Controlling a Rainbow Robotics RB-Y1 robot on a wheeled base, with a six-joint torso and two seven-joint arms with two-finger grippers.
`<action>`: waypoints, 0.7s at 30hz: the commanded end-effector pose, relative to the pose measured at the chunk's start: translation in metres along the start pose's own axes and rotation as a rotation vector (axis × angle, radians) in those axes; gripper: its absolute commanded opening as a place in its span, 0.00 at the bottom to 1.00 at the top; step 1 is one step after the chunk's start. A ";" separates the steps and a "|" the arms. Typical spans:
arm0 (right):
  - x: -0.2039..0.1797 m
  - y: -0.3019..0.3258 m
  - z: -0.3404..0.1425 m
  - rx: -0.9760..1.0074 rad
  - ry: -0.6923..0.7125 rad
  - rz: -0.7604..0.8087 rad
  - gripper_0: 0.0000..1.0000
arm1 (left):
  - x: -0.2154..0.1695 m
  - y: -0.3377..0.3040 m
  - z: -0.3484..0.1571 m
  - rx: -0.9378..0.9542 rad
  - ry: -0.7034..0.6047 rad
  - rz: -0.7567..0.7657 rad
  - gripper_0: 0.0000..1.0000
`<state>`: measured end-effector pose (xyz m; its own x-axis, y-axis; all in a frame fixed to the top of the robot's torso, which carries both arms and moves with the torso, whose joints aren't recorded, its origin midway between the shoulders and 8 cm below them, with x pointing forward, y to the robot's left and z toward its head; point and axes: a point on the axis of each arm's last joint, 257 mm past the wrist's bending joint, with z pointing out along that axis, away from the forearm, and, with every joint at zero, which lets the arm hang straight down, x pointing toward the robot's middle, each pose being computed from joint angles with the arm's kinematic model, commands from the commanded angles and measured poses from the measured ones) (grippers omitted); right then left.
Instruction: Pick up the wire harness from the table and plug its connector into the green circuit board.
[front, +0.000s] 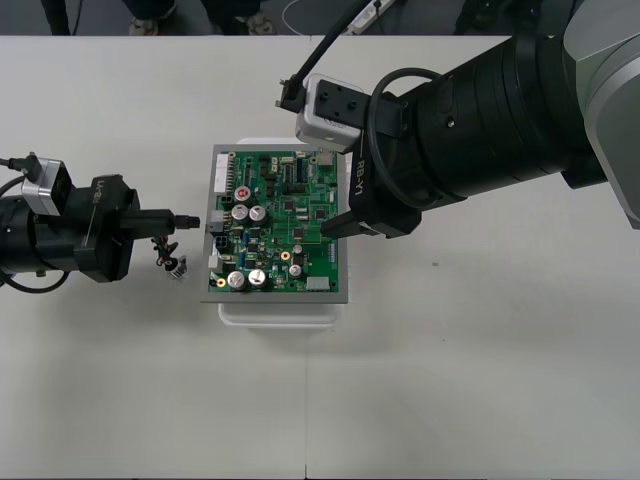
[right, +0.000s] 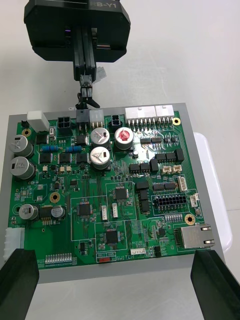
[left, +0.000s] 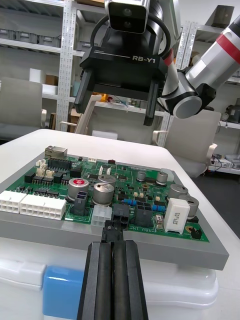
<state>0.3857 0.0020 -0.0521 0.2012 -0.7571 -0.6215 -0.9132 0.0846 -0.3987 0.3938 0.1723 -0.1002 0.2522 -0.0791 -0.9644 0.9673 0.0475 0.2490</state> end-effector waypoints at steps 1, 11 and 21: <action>-0.005 0.009 0.001 -0.005 -0.002 -0.023 0.89 | -0.014 -0.003 0.014 0.062 -0.030 0.007 0.00; -0.003 0.003 0.002 0.022 0.008 -0.049 0.89 | -0.012 -0.004 0.018 0.068 -0.036 0.001 0.00; -0.003 -0.002 0.004 0.059 0.021 -0.073 0.89 | -0.011 -0.006 0.021 0.075 -0.035 0.002 0.00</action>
<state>0.3986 -0.0030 -0.0514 0.2032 -0.7787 -0.5936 -0.8862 0.1116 -0.4497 0.3923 0.1644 -0.1046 0.2491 -0.0853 -0.9647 0.9684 0.0367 0.2468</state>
